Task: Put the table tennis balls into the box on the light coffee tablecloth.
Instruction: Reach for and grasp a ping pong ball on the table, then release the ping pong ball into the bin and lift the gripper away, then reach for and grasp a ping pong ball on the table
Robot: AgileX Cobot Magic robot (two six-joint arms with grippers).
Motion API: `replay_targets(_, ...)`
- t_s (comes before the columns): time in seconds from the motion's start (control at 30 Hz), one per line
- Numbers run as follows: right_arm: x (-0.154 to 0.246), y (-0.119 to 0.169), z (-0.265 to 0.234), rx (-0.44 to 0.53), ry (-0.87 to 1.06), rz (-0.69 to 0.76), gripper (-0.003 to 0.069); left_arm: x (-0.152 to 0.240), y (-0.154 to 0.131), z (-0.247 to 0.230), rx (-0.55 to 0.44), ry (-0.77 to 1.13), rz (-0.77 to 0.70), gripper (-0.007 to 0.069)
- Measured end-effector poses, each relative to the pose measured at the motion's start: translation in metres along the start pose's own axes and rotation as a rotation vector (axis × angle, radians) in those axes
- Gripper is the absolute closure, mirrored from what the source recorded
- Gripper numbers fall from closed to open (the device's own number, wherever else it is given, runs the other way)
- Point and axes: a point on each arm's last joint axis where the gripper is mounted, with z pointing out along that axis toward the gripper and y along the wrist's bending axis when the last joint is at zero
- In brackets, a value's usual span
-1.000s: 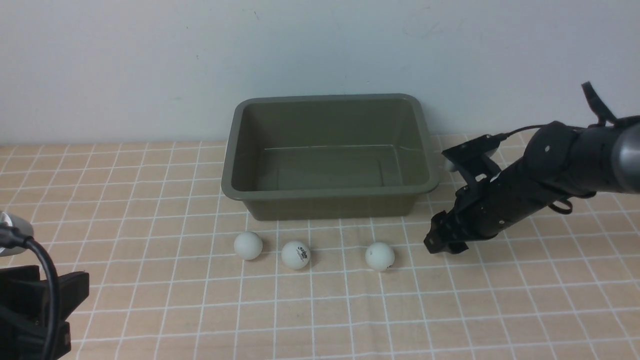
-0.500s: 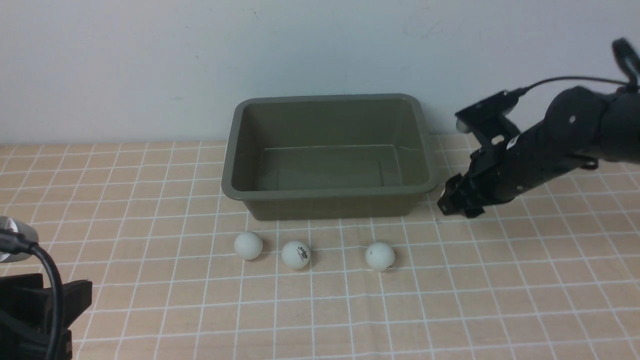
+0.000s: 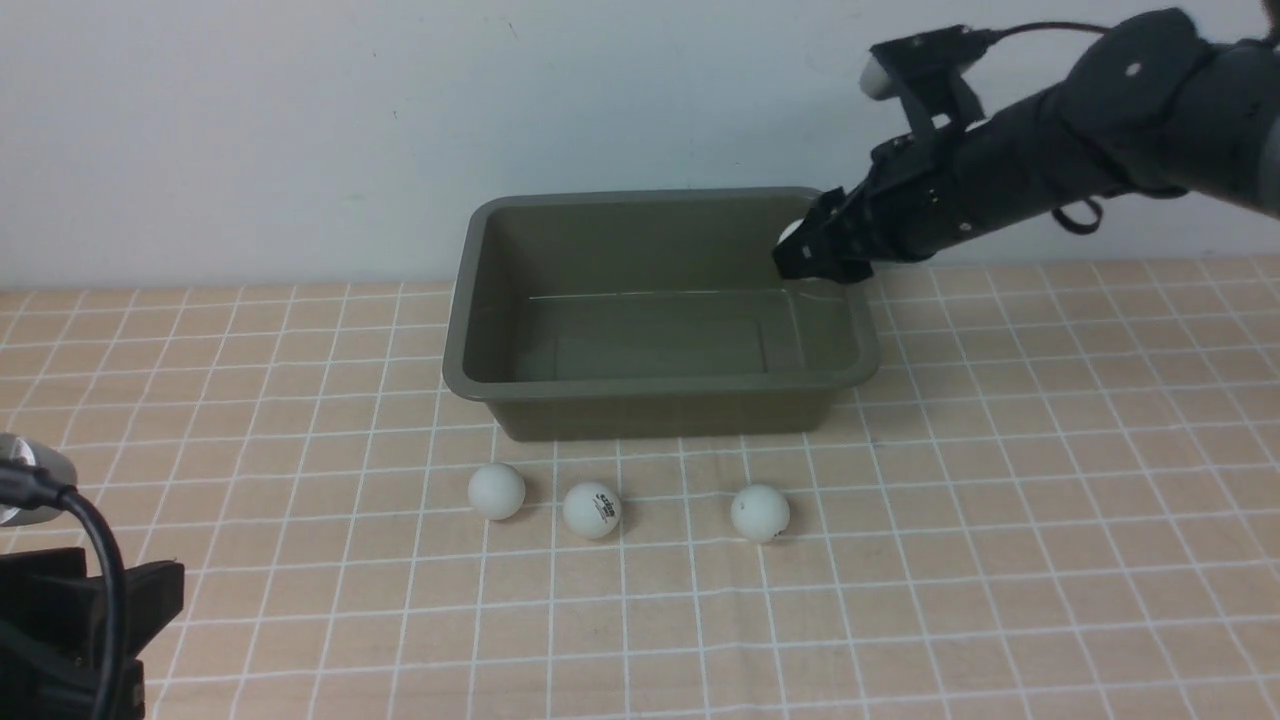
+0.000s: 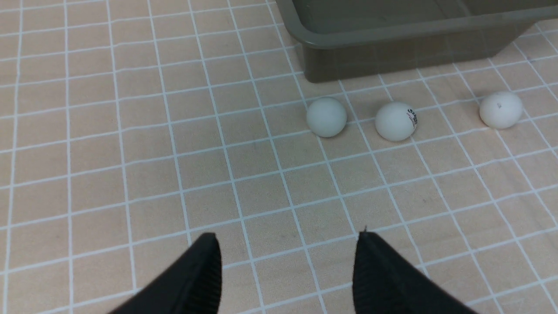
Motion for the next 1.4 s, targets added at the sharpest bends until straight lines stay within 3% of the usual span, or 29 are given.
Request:
replay_targets(0.27, -0.003, -0.014, 0.032, -0.03, 0.018, 0.001, 0.0293, 0.0, 0.0, 0.0, 0.0, 0.0, 0.0, 0.0284)
replay_targets(0.53, -0.01, -0.016, 0.031, -0.004, -0.025, -0.003, 0.0121, 0.0, 0.0, 0.001, -0.001, 0.003, -0.002, 0.0284)
replay_targets(0.8, -0.042, -0.002, -0.018, 0.054, -0.097, -0.093, 0.0138, -0.004, 0.002, 0.002, -0.014, -0.036, -0.002, 0.0284)
replay_targets(0.9, -0.063, 0.015, -0.078, 0.147, -0.155, -0.142, 0.0143, -0.005, 0.002, 0.002, -0.017, -0.045, -0.002, 0.0284)
replay_targets(1.03, -0.067, 0.03, -0.122, 0.194, -0.145, -0.115, 0.0143, -0.005, 0.002, 0.002, -0.017, -0.045, -0.002, 0.0284)
replay_targets(1.2, -0.058, 0.044, -0.142, 0.152, -0.057, 0.002, 0.0144, -0.005, 0.003, 0.007, -0.018, -0.024, -0.008, 0.0284)
replay_targets(1.4, -0.02, 0.05, -0.109, 0.084, 0.126, 0.083, 0.0144, -0.005, 0.006, 0.016, -0.018, 0.021, 0.0, 0.0284)
